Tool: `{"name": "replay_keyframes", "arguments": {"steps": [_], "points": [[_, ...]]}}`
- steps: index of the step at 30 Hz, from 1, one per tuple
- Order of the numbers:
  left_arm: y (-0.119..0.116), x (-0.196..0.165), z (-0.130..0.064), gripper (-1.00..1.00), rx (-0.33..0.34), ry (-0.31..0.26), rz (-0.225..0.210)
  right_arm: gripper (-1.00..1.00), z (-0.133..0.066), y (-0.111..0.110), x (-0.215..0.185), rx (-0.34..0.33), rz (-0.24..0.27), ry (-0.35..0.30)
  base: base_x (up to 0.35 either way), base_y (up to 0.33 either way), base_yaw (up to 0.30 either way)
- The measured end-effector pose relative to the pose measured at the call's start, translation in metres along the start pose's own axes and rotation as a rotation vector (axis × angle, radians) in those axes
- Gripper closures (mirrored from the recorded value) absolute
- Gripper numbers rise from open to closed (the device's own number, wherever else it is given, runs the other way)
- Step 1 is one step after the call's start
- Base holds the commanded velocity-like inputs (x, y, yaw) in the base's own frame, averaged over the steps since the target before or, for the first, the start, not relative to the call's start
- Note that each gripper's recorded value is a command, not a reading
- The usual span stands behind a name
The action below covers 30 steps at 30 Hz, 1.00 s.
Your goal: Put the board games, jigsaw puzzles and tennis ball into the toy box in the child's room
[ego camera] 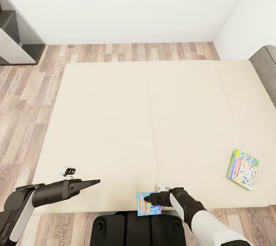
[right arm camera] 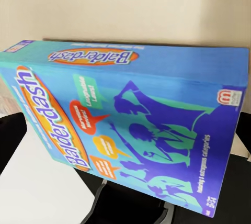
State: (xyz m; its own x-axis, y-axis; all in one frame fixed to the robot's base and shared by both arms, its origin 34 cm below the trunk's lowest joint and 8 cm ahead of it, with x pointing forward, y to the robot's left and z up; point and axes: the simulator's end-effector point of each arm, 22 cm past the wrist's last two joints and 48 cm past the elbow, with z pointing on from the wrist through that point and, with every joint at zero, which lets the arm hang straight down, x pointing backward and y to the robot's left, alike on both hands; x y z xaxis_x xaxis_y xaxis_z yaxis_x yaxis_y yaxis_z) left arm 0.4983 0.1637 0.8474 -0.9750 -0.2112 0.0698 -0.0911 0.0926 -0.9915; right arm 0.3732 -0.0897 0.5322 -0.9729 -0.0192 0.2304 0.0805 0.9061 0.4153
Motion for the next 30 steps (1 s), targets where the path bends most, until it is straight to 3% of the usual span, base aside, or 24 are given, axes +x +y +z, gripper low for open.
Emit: {"name": "replay_keyframes", "arguments": {"steps": [30], "points": [[-0.0002,-0.0001,-0.0002,-1.00,0.000,0.000,-0.001,-1.00,0.0000,0.0000,0.0000,0.000,0.000,0.000,0.000,0.062,0.000]]}}
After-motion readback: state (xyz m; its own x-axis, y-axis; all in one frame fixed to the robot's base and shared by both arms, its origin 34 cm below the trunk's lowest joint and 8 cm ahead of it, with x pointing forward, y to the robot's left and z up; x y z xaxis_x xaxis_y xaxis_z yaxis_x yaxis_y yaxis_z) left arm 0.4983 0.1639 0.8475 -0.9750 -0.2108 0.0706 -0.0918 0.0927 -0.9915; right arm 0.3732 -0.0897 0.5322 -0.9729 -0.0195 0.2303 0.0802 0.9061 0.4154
